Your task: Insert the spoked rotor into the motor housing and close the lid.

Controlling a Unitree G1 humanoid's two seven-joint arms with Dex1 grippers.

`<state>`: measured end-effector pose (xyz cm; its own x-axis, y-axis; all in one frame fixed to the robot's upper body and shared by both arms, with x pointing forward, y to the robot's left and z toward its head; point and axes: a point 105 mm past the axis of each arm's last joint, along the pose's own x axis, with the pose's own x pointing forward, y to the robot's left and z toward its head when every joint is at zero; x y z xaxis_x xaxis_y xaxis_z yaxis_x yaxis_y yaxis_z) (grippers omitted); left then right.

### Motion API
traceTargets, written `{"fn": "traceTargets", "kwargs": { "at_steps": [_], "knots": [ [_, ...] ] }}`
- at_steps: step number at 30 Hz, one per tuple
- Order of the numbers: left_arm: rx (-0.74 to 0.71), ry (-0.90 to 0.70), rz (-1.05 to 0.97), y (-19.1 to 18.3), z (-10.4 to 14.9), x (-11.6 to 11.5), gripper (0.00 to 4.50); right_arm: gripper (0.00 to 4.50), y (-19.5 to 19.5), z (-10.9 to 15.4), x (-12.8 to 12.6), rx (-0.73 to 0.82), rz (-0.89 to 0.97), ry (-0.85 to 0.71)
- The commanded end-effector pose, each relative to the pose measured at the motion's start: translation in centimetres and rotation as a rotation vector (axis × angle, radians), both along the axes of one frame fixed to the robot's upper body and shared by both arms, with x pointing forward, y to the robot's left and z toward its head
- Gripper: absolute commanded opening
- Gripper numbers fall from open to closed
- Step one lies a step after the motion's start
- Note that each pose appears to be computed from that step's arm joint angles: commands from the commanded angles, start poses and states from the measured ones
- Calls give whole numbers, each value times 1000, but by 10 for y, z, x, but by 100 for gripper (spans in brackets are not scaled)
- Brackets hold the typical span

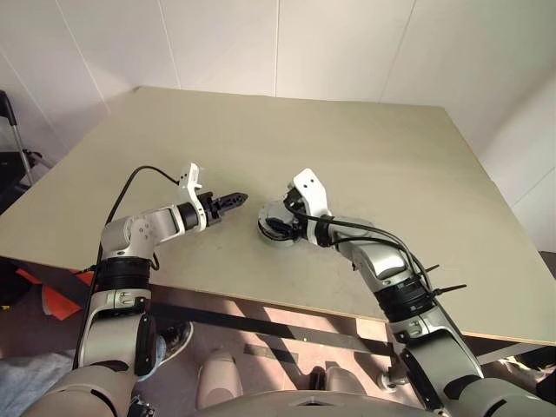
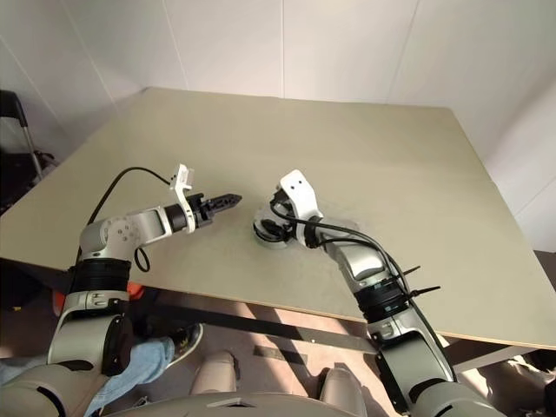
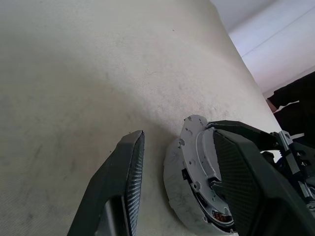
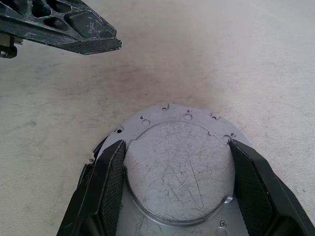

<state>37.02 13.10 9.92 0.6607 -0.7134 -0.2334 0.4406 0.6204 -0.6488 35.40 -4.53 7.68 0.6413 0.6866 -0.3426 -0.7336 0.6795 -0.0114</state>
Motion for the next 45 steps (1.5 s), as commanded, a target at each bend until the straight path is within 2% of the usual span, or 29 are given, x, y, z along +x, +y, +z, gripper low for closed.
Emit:
{"fn": "traceTargets", "kwargs": {
  "at_steps": [1,8,18,45],
  "knots": [
    [-4,-38,3,1,10,3,237,317,-8,25,4,55,-8,-57],
    [-1,-35,-1,2,10,2,237,317,-10,32,-1,90,24,-46],
    [0,-34,-2,2,10,3,237,317,-9,25,-14,68,105,-26],
    [1,-32,1,3,10,2,237,317,-16,5,-18,-58,148,-45]
  ]
}}
